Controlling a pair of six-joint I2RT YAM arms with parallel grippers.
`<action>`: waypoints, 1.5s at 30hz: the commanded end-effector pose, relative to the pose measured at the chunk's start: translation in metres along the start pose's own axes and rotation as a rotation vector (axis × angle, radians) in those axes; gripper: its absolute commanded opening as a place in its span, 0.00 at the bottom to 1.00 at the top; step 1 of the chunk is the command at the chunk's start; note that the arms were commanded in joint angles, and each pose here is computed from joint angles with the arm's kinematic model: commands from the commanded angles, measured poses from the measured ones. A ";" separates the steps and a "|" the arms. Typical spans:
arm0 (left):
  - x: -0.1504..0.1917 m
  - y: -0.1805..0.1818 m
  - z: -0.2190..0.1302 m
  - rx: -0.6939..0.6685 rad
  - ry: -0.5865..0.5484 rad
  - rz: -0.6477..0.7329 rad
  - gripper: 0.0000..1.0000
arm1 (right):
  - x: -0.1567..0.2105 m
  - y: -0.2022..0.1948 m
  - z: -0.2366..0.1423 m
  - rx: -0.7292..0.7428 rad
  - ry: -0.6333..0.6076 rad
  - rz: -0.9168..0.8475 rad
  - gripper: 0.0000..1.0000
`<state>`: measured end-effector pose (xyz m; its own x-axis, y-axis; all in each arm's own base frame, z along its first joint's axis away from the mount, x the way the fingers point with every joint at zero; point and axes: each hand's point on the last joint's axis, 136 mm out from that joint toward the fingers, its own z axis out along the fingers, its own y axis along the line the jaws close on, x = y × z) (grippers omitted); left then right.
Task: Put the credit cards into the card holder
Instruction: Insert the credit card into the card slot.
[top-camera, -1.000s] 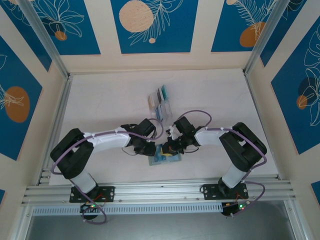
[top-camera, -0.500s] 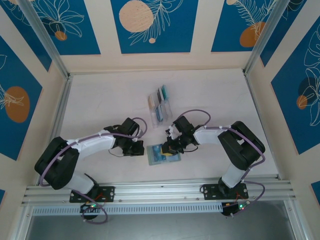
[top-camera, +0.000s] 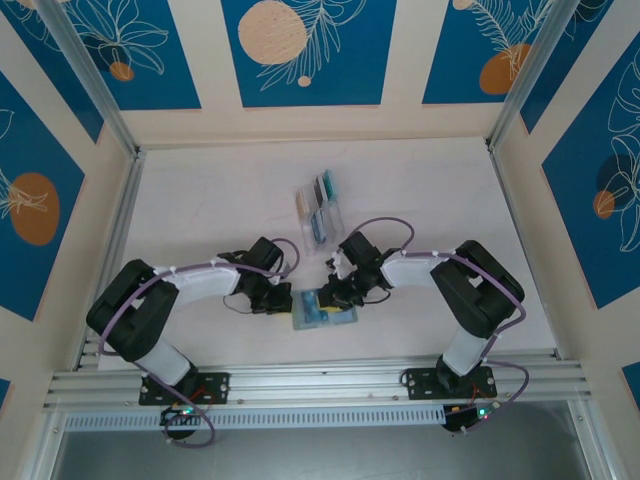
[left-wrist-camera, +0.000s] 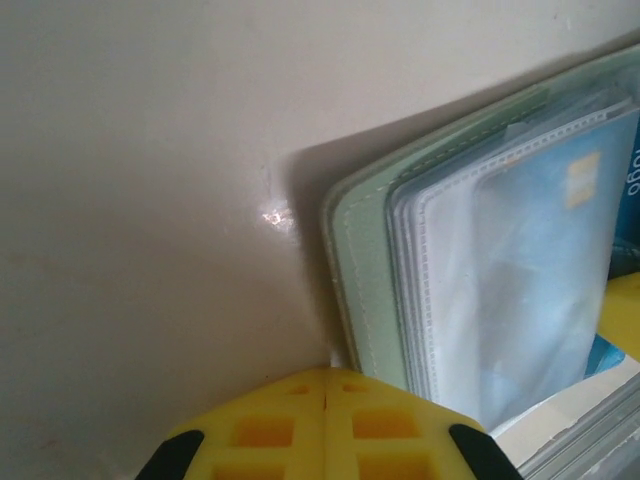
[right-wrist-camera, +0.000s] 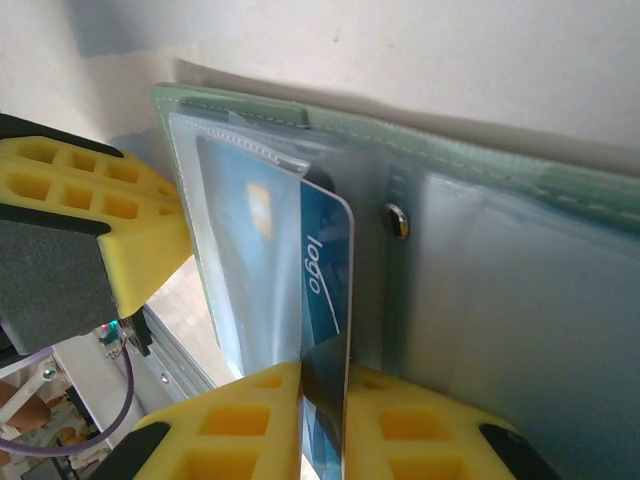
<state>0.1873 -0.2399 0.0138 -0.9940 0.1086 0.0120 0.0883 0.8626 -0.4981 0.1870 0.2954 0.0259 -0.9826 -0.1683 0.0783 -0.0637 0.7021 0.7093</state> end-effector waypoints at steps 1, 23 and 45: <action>0.002 -0.007 0.022 0.027 0.021 0.029 0.04 | 0.001 -0.005 0.006 0.044 0.014 0.019 0.17; 0.009 -0.003 0.034 -0.001 0.038 0.015 0.04 | 0.002 0.009 -0.001 0.177 0.011 -0.040 0.31; -0.012 -0.015 -0.011 0.147 -0.055 -0.049 0.05 | -0.001 0.016 -0.006 0.204 0.016 -0.076 0.18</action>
<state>0.1924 -0.2409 0.0180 -0.9990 0.0278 0.0345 0.0027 0.8147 -0.5799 0.1870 0.2954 0.0278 -0.9752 -0.2101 0.0688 -0.1423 0.8346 0.5322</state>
